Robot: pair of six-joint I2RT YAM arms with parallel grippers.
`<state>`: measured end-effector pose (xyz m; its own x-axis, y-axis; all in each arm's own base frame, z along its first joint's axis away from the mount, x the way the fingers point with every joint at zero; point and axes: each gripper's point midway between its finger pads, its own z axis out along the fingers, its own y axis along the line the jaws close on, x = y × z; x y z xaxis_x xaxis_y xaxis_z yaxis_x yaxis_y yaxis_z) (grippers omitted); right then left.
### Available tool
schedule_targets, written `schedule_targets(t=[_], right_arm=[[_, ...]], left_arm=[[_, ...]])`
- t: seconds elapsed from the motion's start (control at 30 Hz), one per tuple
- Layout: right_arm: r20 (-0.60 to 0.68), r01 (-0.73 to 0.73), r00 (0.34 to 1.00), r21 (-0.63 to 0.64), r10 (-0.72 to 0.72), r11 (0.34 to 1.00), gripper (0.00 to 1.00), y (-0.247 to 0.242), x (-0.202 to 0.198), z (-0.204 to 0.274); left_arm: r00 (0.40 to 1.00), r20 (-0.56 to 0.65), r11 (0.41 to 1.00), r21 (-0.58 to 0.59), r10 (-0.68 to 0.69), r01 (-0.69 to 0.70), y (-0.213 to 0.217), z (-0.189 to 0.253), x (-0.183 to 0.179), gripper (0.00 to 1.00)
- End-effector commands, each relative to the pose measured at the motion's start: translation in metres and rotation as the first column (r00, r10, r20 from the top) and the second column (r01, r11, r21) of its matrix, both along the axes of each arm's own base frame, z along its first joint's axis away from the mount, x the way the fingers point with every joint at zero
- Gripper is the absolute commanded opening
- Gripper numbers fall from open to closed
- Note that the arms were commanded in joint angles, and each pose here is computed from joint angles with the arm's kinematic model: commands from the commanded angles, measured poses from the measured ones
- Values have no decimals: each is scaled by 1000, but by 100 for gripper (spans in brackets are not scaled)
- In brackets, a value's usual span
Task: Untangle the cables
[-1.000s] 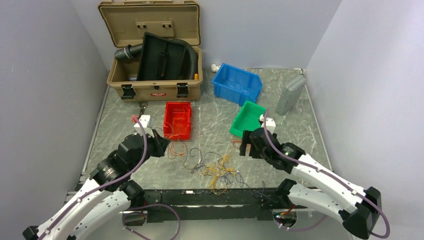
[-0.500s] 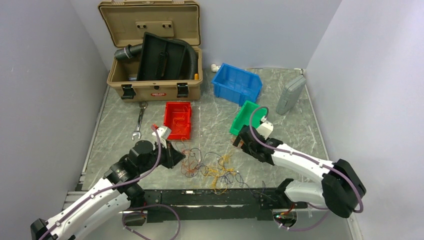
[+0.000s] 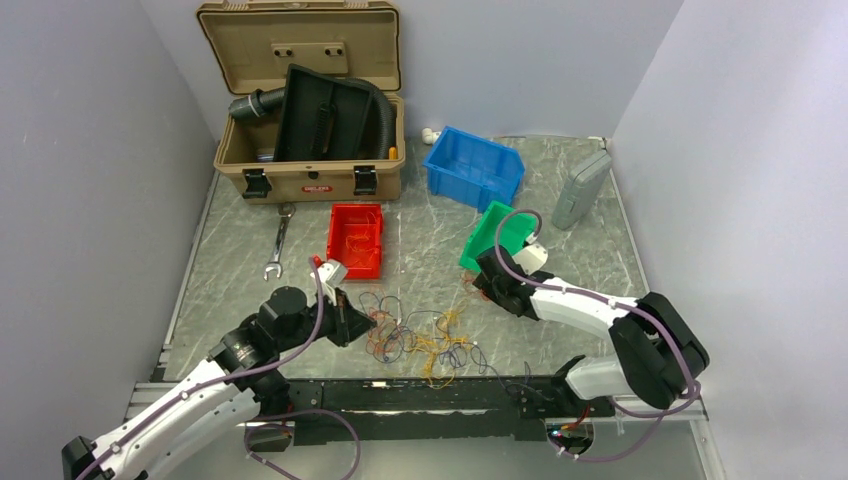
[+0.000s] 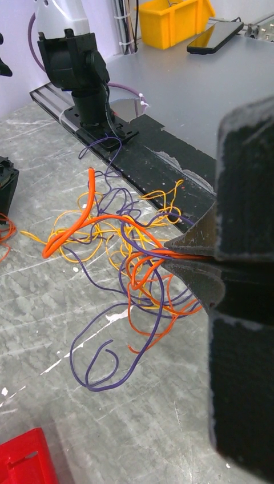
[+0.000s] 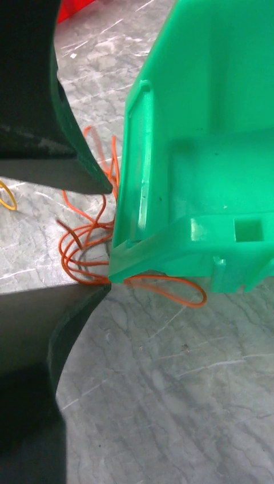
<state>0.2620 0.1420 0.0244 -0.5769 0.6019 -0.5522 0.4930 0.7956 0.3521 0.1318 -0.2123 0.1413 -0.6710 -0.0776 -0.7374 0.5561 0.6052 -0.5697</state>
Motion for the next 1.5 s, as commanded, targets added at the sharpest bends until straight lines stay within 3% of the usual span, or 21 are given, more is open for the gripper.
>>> schedule_targets(t=[0.0,0.1,0.17,0.3,0.4,0.53,0.67,0.8,0.93,1.1,1.3,1.33,1.37,1.4,1.43,1.47], right_arm=[[2,34,999,35,-35,999,45,3,2,-4],[21,5,1000,27,-6,1000,9,2,-1,6],[60,-15,998,43,12,999,0,6,-4,21],[121,-143,984,135,127,980,0,35,-13,60],[209,-281,948,209,238,937,0,71,-16,103],[344,-481,852,217,395,849,0,120,-20,153],[436,-636,741,209,511,743,0,164,-14,184],[476,-754,603,79,640,652,0,205,2,194],[370,-752,577,-107,728,650,0,235,31,171],[331,-712,572,-254,750,655,0,268,61,158],[270,-595,634,-427,724,681,0,288,96,140],[259,-582,641,-450,723,677,2,291,100,136],[250,-581,638,-465,729,668,14,294,103,134],[235,-585,638,-472,733,660,37,296,104,131],[229,-589,637,-471,736,657,54,299,105,131],[225,-604,629,-461,744,650,62,301,103,132]], left_arm=[[999,41,1000,-7,-4,4,1,12,0,0],[999,45,1000,-4,-1,1,3,13,0,0],[999,42,1000,-2,-4,5,3,12,-1,0],[999,33,999,32,20,-22,9,12,0,0],[992,-6,988,83,127,-126,24,12,8,0],[957,-61,948,169,283,-270,48,5,14,0],[934,-83,930,162,347,-331,57,8,14,0],[864,-121,866,187,489,-464,78,2,17,0],[813,-122,816,198,570,-543,96,3,17,0],[794,-108,798,177,598,-576,105,10,16,0],[796,-106,800,168,595,-576,105,11,15,0],[798,-105,801,169,593,-574,105,12,15,0],[800,-102,802,173,592,-572,105,12,15,0],[803,-100,804,177,588,-567,104,12,15,0],[806,-97,807,179,584,-563,104,13,16,0],[811,-93,810,183,578,-557,103,13,16,0]])
